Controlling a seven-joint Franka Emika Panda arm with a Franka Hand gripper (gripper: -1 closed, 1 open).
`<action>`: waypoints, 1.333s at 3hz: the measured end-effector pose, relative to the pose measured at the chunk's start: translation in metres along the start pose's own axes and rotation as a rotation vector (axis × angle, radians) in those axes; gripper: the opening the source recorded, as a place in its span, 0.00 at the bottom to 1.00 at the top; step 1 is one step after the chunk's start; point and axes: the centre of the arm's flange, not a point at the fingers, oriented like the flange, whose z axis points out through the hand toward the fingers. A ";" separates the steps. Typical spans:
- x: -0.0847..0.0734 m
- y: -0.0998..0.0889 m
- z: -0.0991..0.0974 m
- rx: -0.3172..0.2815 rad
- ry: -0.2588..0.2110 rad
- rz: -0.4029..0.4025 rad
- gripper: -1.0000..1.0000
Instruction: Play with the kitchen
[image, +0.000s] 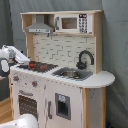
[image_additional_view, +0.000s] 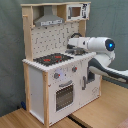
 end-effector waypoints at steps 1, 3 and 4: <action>0.015 -0.015 -0.003 -0.060 0.018 -0.036 1.00; 0.048 -0.039 -0.022 -0.196 0.074 -0.102 1.00; 0.074 -0.050 -0.039 -0.272 0.125 -0.139 1.00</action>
